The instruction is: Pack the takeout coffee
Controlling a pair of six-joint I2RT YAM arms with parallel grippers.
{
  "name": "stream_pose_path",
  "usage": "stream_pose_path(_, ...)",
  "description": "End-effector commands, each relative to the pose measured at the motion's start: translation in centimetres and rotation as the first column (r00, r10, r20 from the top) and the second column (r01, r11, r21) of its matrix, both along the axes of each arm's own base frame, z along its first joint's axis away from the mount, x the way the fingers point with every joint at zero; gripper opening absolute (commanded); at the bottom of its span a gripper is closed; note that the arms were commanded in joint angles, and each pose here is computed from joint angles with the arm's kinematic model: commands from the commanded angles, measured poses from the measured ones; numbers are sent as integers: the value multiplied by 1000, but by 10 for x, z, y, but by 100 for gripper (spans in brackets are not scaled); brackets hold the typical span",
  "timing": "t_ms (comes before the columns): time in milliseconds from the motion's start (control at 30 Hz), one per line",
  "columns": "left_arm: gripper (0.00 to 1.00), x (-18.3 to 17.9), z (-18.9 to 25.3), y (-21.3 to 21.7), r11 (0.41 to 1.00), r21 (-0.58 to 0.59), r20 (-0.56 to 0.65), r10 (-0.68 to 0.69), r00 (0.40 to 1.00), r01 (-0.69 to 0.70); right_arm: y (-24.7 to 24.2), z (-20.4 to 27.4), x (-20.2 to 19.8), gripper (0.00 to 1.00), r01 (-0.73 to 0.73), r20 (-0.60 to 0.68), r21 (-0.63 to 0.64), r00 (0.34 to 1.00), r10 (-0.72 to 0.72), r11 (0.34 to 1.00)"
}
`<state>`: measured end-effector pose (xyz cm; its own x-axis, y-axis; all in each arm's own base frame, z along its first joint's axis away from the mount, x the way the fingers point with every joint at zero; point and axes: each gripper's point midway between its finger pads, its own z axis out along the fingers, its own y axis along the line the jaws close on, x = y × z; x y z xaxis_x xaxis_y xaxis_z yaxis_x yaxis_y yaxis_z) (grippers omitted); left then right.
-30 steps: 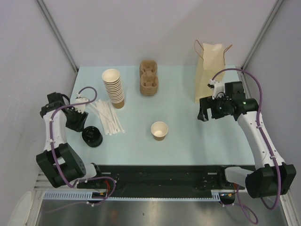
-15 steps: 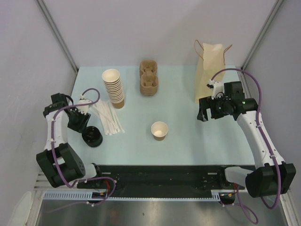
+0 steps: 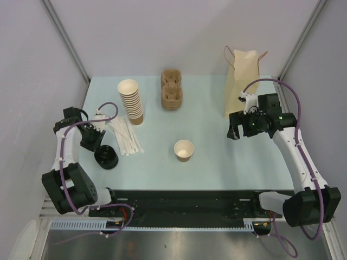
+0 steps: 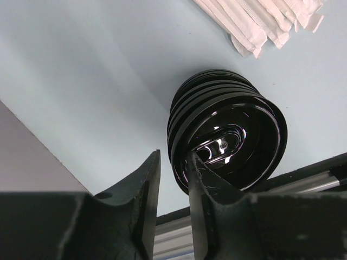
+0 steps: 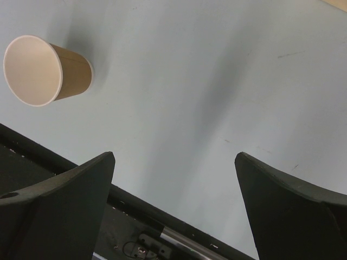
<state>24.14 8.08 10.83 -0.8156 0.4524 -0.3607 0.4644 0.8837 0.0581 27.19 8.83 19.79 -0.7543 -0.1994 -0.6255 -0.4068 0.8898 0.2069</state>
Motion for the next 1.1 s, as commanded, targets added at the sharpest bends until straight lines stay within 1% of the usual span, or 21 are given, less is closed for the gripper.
stream_pose_path(0, 29, 3, 0, -2, 1000, -1, 14, -9, 1000, 9, 2, 16, 9, 100, -18, 59, -2, 998, 18, 1000)
stream_pose_path(100, 23, 2, -1, -1, 1000, 0, 11, -6, 1000, 6, 2, 17, 8, 100, -18, 61, -2, 998, 18, 1000)
stream_pose_path(267, 17, 1, -4, -2, 1000, -3, 7, -7, 1000, 7, 2, 16, 9, 100, -19, 61, -3, 998, 19, 1000)
stream_pose_path(367, 10, -1, -2, -4, 1000, -11, 5, -9, 1000, 9, 2, 16, 8, 100, -17, 58, -4, 998, 17, 1000)
stream_pose_path(400, 4, 0, -1, -5, 1000, -13, 5, -9, 1000, 9, 2, 16, 9, 100, -17, 59, -3, 998, 17, 1000)
stream_pose_path(467, 0, 0, 7, -6, 1000, -14, 20, -10, 1000, 10, 2, 16, 9, 100, -19, 57, 1, 998, 19, 1000)
stream_pose_path(900, 0, 10, 51, -15, 998, -67, 80, 6, 997, -1, 5, 20, 9, 100, -30, 67, 5, 997, 30, 1000)
stream_pose_path(1000, 0, 10, 60, -24, 993, -115, 84, 4, 996, 6, 8, 22, 10, 100, -43, 75, 4, 996, 42, 999)
stream_pose_path(1067, 0, 8, 72, -38, 982, -186, 88, -9, 996, 25, 11, 24, 10, 100, -56, 83, -1, 995, 56, 998)
